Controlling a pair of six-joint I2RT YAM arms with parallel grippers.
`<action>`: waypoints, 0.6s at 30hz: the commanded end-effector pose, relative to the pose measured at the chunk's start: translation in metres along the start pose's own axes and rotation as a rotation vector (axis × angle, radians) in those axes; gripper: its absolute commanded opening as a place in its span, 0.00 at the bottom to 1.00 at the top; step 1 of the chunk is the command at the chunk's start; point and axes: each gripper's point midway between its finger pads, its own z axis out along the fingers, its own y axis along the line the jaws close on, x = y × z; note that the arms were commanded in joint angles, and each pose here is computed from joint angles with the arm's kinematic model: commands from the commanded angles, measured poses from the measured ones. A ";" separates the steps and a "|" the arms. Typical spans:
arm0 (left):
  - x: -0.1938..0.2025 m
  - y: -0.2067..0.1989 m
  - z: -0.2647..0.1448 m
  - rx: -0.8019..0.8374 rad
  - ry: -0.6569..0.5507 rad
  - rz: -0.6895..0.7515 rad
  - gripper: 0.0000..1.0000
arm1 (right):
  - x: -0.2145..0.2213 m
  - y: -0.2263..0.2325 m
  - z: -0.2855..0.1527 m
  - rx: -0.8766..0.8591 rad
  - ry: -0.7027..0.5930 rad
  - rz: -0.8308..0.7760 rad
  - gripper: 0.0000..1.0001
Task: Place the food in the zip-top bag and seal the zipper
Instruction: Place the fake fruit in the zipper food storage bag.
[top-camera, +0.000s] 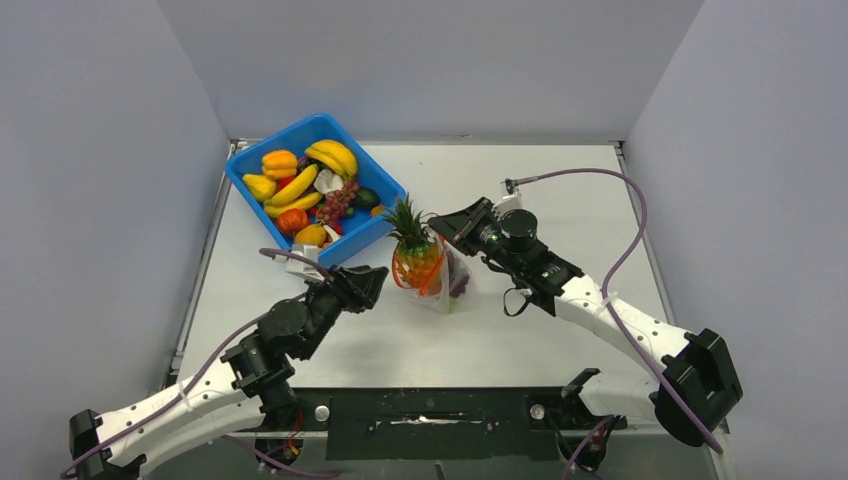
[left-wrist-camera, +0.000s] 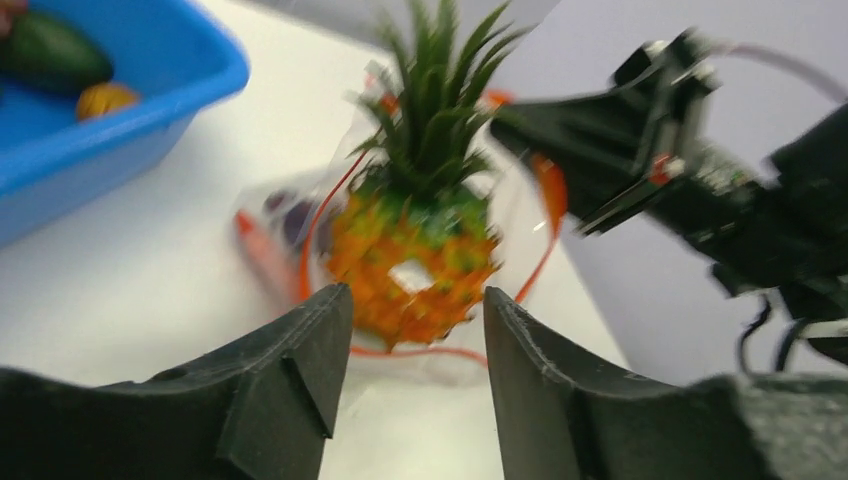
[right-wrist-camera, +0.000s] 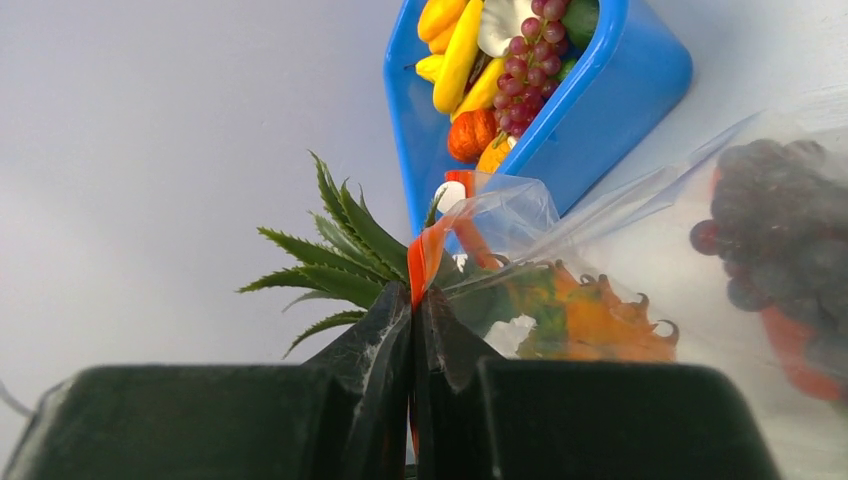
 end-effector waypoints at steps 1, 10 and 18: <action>0.032 0.023 -0.006 -0.146 0.185 0.014 0.42 | -0.016 0.053 -0.014 -0.189 -0.041 0.005 0.00; 0.053 0.023 0.011 -0.165 0.302 -0.025 0.29 | -0.018 0.052 -0.018 -0.195 -0.046 0.011 0.00; 0.042 0.049 0.026 -0.117 0.257 -0.181 0.32 | -0.020 0.055 -0.020 -0.200 -0.046 0.011 0.00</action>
